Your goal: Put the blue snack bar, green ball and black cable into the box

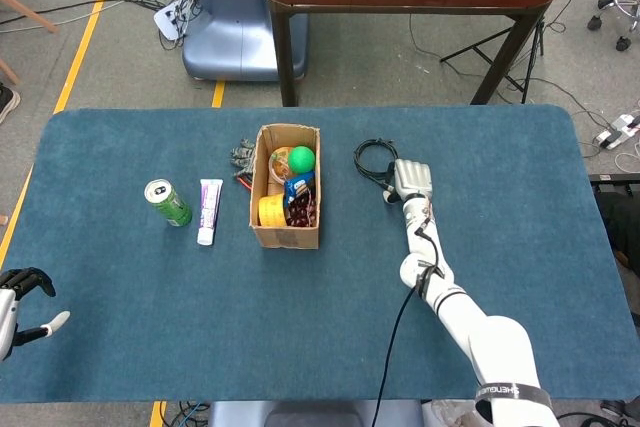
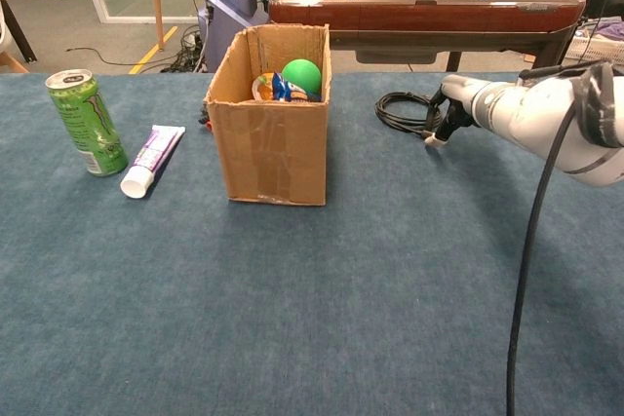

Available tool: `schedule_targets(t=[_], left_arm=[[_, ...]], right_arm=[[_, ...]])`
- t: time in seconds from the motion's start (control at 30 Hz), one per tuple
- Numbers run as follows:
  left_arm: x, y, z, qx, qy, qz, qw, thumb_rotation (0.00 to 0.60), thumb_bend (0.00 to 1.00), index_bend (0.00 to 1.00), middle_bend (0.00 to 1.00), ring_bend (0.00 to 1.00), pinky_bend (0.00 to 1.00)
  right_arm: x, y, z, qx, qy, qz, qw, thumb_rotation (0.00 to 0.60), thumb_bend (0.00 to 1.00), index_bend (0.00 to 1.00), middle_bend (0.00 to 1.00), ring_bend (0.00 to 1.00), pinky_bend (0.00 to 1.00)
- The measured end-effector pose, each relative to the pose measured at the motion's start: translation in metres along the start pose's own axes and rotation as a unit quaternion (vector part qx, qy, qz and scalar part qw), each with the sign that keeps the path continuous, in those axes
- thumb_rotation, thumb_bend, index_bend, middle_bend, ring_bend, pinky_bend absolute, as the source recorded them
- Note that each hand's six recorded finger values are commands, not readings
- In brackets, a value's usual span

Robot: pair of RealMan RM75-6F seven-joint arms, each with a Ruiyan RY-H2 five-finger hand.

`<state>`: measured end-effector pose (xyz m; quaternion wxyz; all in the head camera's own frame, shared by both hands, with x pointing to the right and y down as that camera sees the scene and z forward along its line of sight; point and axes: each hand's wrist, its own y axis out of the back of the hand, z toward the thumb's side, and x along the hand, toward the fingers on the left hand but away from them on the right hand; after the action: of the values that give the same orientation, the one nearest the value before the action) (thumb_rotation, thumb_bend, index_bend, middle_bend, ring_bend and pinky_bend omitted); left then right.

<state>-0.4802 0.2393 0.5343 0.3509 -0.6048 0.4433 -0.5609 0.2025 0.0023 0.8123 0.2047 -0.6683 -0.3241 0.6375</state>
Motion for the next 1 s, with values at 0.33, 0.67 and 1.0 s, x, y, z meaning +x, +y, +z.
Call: schedule_targets(t=[0.33, 0.67, 1.0], left_arm=[[0.0001, -0.0001, 0.0003, 0.000, 0.000, 0.000, 1.0000, 0.600, 0.08, 0.57, 0.46, 0.37, 0.68], [0.0001, 0.0002, 0.0005, 0.000, 0.000, 0.000, 1.0000, 0.600, 0.08, 0.57, 0.46, 0.37, 0.68], [0.0003, -0.0006, 0.0004, 0.002, 0.000, -0.001, 1.0000, 0.600, 0.08, 0.57, 0.46, 0.37, 0.68]], right_arm=[[-0.0007, 0.0005, -0.0021, -0.015, -0.003, 0.006, 0.9999, 0.600, 0.42, 0.52, 1.00, 1.00, 1.00], [-0.0002, -0.0015, -0.0025, -0.015, -0.002, 0.009, 0.9998, 0.600, 0.51, 0.55, 1.00, 1.00, 1.00], [0.0018, -0.0046, -0.0011, -0.023, 0.007, 0.019, 0.9995, 0.600, 0.54, 0.57, 1.00, 1.00, 1.00]])
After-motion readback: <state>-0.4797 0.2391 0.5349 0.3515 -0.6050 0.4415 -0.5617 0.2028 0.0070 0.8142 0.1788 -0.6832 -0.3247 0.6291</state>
